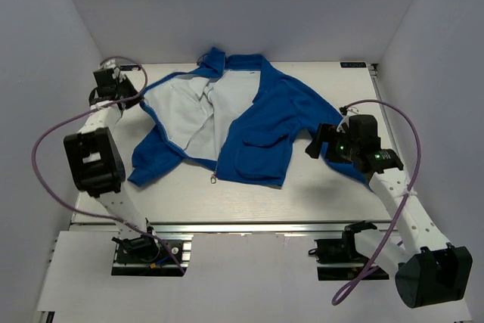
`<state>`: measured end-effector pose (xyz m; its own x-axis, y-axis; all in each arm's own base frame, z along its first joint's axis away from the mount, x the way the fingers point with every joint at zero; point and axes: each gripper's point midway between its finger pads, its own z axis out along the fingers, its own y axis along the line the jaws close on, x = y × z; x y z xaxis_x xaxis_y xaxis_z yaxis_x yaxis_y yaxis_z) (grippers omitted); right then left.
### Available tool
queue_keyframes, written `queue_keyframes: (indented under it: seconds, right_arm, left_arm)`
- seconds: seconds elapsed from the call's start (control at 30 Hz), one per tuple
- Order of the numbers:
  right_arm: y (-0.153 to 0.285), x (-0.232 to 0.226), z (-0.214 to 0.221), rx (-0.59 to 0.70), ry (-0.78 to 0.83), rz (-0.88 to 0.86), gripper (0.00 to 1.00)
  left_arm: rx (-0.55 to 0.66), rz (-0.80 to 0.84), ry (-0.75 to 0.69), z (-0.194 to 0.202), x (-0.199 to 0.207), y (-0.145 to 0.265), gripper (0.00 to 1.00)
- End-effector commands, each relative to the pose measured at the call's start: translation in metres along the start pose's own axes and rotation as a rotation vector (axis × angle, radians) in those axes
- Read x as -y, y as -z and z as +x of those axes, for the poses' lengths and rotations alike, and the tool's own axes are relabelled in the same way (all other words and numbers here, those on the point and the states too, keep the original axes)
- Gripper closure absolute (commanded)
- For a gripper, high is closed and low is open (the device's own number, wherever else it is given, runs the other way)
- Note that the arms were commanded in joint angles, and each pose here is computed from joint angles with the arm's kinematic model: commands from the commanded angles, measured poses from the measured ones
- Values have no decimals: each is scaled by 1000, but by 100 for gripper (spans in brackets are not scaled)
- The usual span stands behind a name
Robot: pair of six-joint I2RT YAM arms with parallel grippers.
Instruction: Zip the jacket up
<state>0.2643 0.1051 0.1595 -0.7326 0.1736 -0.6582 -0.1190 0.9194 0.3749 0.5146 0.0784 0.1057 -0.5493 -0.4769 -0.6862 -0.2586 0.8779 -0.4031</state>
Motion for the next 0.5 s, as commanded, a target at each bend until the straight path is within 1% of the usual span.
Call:
queue_keyframes:
  seconds: [0.0,0.03,0.07,0.1,0.13,0.17,0.2,0.27,0.3,0.33,0.37,0.4,0.43,0.47]
  right_arm:
    - [0,-17,16,-21,45,-67,11]
    - [-3,-17,19,-23,56,-43,11]
    - [-5,-24,23,-31,77,-48,11]
    - [-8,-41,28,-33,119,-73,11]
    - [-13,-47,34,-53,137,-76,11]
    - [-15,-55,38,-64,154,-84,11]
    - [-18,-65,43,-72,161,-98,11]
    - [-30,-72,53,-112,165,-105,11]
    - [-33,-78,61,-128,171,-120,11]
    - [-43,-81,66,-144,141,-120,11]
    - [-48,-81,74,-168,125,-119,11]
    - [-52,-84,80,-191,124,-124,11]
    - [-62,-81,90,-225,101,-95,11]
    - [-67,-81,95,-238,101,-83,11]
  left_arm:
    - [272,224,-189,-66,115,104,100]
    - [296,241,-226,-63,133,118,100]
    - [307,255,-293,-46,165,129,100]
    - [309,286,-332,-34,186,142,100]
    - [321,320,-361,-21,202,166,100]
    - [312,343,-374,-6,212,176,100]
    - [287,398,-397,19,233,188,100]
    - [238,446,-390,59,232,204,100]
    - [197,485,-401,84,239,211,100]
    - [160,516,-406,102,240,216,100]
    - [104,521,-401,129,232,216,100]
    - [52,550,-423,154,237,221,100]
    - [9,543,-434,171,234,221,100]
    - [-75,507,-437,199,222,215,100]
